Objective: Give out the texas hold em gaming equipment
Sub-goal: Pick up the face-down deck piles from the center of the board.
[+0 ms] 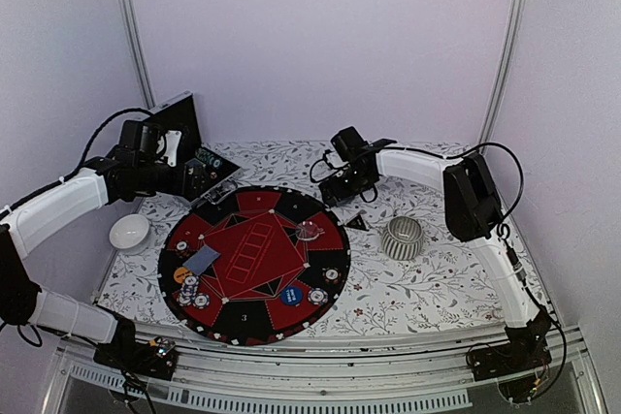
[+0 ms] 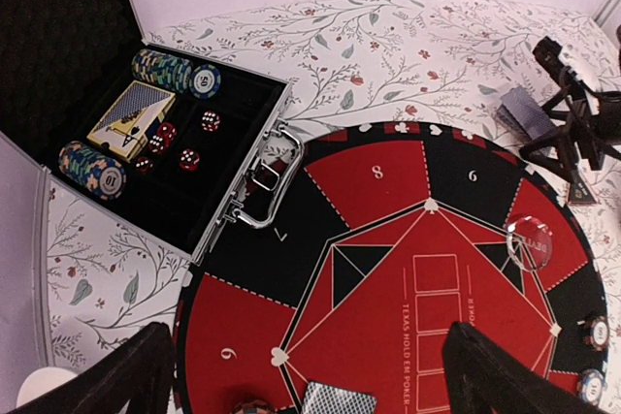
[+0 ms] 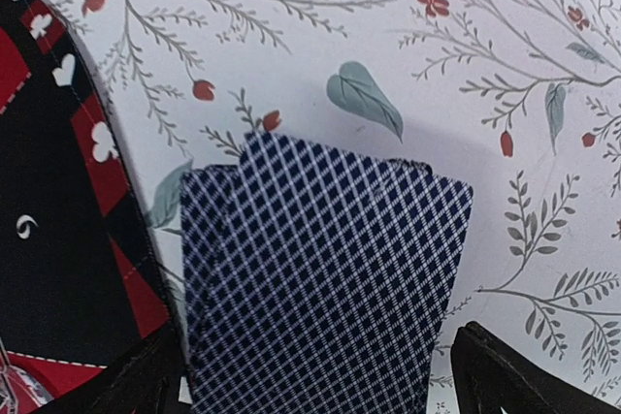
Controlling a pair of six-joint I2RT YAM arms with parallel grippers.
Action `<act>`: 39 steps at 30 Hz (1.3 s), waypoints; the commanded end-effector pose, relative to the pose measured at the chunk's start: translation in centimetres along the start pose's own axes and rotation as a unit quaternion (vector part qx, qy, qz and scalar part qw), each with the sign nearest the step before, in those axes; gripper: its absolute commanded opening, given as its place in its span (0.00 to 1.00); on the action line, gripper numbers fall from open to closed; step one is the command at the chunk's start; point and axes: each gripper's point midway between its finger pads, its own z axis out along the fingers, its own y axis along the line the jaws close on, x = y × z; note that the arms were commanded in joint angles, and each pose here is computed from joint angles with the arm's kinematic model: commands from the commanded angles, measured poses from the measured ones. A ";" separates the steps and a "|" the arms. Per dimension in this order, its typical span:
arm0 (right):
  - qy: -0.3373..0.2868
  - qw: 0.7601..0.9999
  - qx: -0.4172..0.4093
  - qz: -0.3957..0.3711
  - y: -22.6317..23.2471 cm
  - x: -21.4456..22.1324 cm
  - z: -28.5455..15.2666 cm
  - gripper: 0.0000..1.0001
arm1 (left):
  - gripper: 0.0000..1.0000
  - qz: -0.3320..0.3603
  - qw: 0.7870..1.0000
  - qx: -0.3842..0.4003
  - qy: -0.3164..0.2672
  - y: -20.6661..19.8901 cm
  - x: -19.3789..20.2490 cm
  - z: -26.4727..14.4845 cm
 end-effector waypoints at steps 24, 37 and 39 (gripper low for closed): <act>0.050 0.999 -0.003 -0.003 -0.9 3.1 2.9 0.45 | 0.98 0.004 1.000 -0.001 0.009 0.3 0.6 0.5; -0.001 1.000 -0.024 -0.001 -0.2 -0.2 -0.6 0.21 | 0.98 0.005 1.000 -0.003 0.008 0.3 0.5 0.5; -0.014 1.000 -0.025 -0.001 -0.2 -1.0 -1.6 0.20 | 0.98 0.005 1.000 -0.002 0.008 0.3 0.6 0.5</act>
